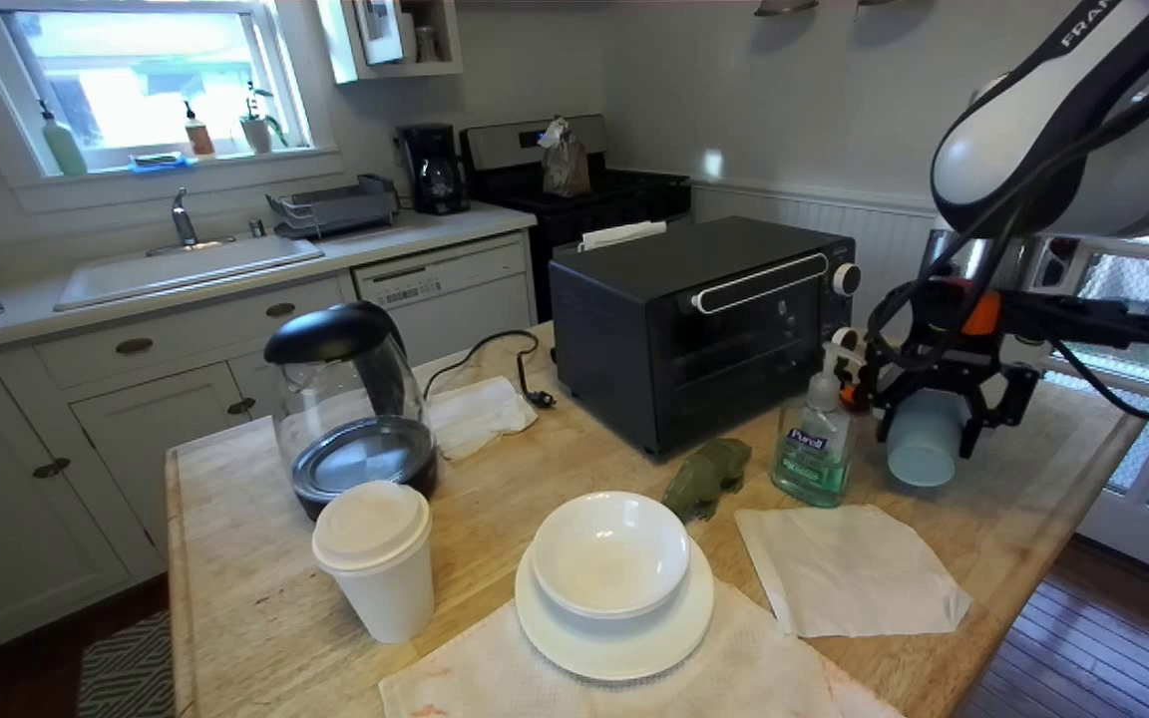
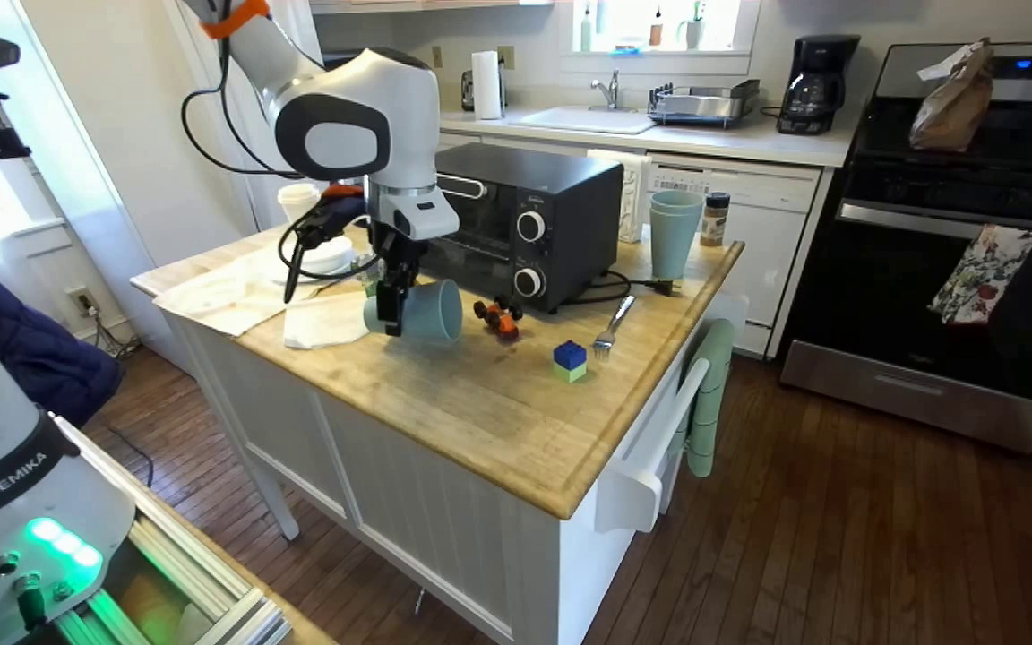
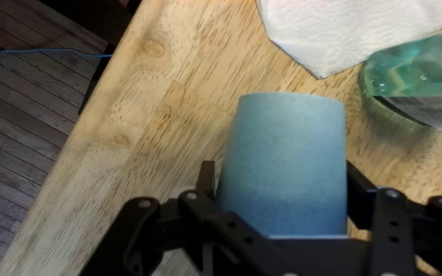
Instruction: Lay the blue cup on the kitchen counter, pick up the blue cup and place it upside down on the black oven
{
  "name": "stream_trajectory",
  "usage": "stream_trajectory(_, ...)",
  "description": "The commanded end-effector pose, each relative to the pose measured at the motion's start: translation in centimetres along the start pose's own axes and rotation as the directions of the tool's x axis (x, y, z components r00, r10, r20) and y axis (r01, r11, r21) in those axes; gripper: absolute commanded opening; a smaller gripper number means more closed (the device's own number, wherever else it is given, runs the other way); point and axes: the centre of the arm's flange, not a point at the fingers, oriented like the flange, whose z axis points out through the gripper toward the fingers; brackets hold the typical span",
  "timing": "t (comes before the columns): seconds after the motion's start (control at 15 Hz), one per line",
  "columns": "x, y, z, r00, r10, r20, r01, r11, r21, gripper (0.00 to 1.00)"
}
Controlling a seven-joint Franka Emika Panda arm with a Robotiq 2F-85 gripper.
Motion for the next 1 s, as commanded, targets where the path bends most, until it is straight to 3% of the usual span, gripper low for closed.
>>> stream_trajectory(0.0, 1.9, 0.0, -3.5, 0.995, 0.017, 0.102, -0.022, 0.999, 0.042, 0.53)
stream_trajectory(0.27, 3.5, -0.1, -6.7, 0.965, 0.038, 0.26, -0.057, 0.996, 0.067, 0.53)
stream_trajectory(0.6, 5.8, 0.0, -9.4, 0.882, 0.065, 0.467, -0.13, 0.986, 0.108, 0.53)
stream_trajectory(0.67, 6.4, 0.1, -9.9, 0.868, 0.081, 0.49, -0.159, 0.98, 0.12, 0.53)
stream_trajectory(0.73, 7.3, 0.3, -10.1, 0.888, 0.151, 0.434, -0.227, 0.965, 0.128, 0.53)
stream_trajectory(0.8, 5.2, 0.7, -9.7, 0.896, 0.095, 0.433, -0.154, 0.983, 0.103, 0.78)
stream_trajectory(0.93, 6.5, 1.1, -10.1, 0.895, 0.126, 0.427, -0.191, 0.975, 0.114, 0.78)
